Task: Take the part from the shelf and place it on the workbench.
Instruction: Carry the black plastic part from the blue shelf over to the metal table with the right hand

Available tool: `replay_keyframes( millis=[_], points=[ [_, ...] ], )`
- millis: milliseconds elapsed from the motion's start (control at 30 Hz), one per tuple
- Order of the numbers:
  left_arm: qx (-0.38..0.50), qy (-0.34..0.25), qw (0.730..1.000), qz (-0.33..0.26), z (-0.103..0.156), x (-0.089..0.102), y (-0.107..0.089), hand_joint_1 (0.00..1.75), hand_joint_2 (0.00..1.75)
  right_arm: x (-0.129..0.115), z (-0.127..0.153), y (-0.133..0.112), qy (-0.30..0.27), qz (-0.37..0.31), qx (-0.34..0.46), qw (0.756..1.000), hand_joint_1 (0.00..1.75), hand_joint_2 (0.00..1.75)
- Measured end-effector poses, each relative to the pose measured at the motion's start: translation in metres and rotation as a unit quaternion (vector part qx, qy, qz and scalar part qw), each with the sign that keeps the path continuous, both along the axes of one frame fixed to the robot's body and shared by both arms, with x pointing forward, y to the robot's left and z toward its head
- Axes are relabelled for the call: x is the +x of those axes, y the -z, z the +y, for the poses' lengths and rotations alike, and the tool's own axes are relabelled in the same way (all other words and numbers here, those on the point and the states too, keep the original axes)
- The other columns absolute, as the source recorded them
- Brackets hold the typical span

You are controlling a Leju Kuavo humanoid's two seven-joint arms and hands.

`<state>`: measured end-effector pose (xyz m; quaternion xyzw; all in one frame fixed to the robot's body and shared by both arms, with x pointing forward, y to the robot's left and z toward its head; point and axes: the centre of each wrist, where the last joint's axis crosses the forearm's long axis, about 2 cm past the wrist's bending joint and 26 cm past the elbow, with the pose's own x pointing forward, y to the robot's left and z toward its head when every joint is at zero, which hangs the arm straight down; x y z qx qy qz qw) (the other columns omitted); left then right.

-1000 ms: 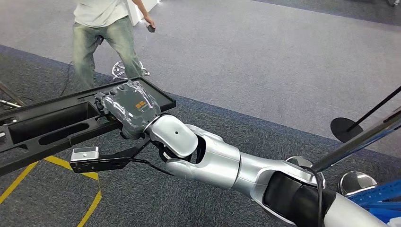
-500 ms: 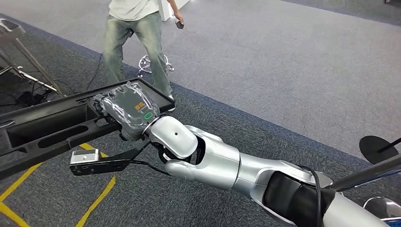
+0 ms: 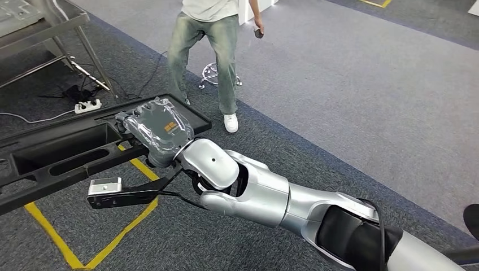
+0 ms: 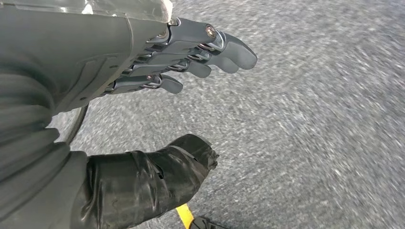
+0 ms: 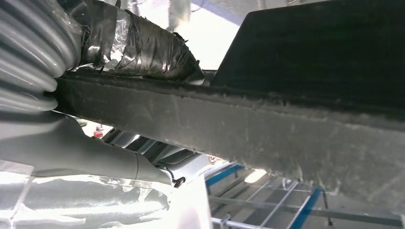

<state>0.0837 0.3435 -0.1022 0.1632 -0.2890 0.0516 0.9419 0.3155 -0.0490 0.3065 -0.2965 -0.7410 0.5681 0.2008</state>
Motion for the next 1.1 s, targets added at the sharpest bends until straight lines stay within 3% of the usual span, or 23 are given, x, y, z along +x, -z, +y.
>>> replay_keyframes(
  millis=[333,500,900,1100],
  points=[
    [0.0,-0.005,1.0,0.003,0.001,-0.001,0.0,0.0,1.75,0.009,-0.018,-0.001,0.04,0.005,0.006,0.999,1.75,1.75],
    [0.002,-0.012,1.0,0.009,0.002,-0.004,0.0,0.0,1.75,0.021,-0.051,0.007,0.093,0.031,0.017,0.995,1.75,1.75],
    [0.009,-0.024,1.0,0.01,0.005,-0.005,0.0,0.0,1.75,0.038,-0.161,-0.012,0.202,0.054,0.112,0.971,1.75,1.75],
    [0.01,-0.024,1.0,0.009,0.005,-0.004,0.0,0.0,1.75,0.037,-0.186,-0.019,0.223,0.04,0.123,0.966,1.75,1.75]
  ],
)
